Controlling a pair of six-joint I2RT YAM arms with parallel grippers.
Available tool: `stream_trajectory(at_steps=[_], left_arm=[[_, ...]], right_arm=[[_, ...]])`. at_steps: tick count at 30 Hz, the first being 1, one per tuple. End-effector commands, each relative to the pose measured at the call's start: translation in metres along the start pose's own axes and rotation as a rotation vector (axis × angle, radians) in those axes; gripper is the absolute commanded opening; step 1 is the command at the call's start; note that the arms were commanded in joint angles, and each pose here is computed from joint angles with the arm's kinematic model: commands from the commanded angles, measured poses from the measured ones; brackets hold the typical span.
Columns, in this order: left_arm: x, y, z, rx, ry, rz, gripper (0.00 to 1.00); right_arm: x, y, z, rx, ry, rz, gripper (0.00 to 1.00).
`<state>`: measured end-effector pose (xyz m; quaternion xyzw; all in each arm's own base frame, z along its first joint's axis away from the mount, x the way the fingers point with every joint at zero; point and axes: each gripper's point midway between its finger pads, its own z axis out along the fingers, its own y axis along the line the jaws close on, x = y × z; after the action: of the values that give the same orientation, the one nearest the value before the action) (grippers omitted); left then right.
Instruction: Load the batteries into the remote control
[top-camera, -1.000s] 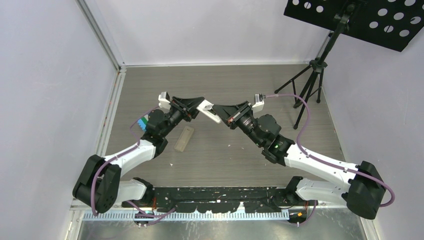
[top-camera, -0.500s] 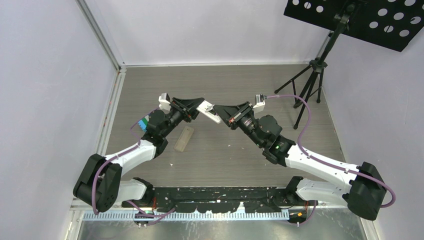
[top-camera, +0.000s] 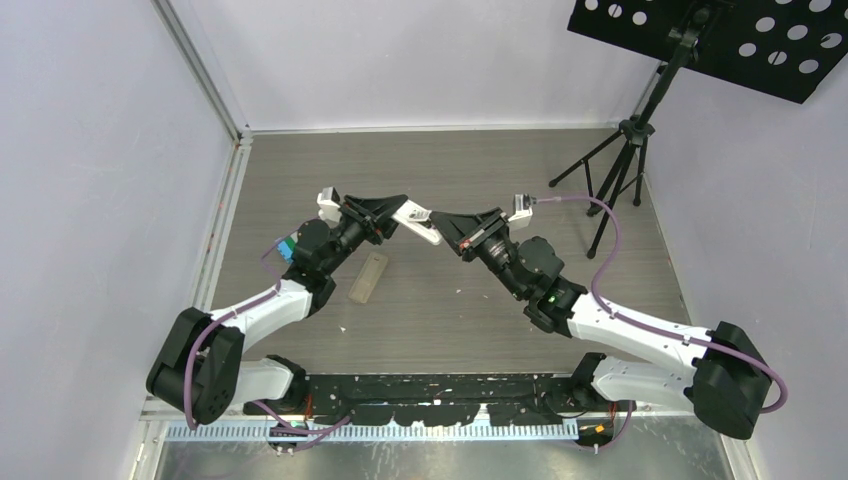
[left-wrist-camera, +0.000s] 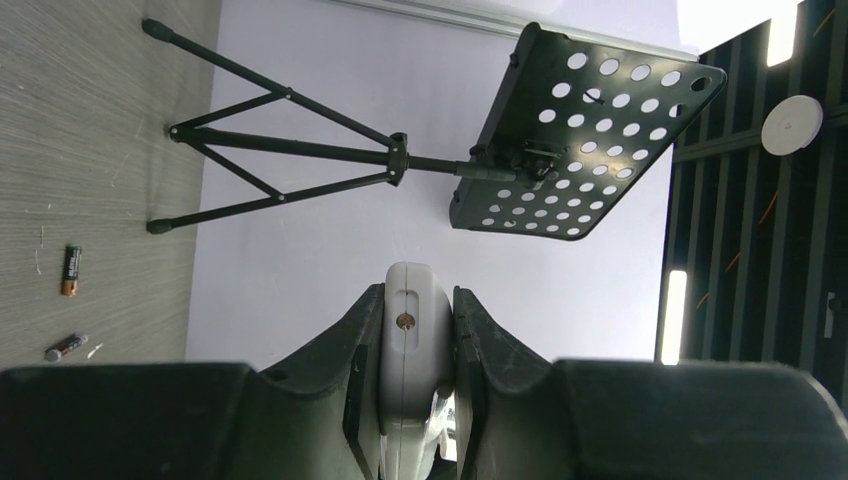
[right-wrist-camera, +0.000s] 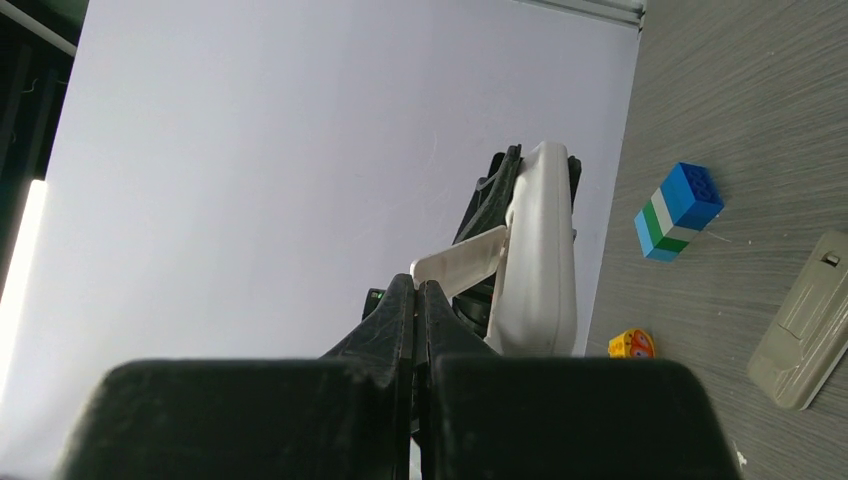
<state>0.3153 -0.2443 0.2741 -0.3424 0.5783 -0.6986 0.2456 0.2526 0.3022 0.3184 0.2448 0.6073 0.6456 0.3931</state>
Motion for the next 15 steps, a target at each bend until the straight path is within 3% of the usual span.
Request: stream_trajectory(at_steps=[1, 15], left_arm=[[0.01, -0.0323, -0.0057, 0.11, 0.034, -0.015, 0.0], [0.0075, -0.0255, -0.0033, 0.093, 0.027, -0.026, 0.0]], right_arm=[[-0.0188, -0.005, -0.0008, -0.007, -0.106, -0.036, 0.0], [-0.0194, -0.0059, -0.0017, -0.019, -0.112, -0.031, 0.0]])
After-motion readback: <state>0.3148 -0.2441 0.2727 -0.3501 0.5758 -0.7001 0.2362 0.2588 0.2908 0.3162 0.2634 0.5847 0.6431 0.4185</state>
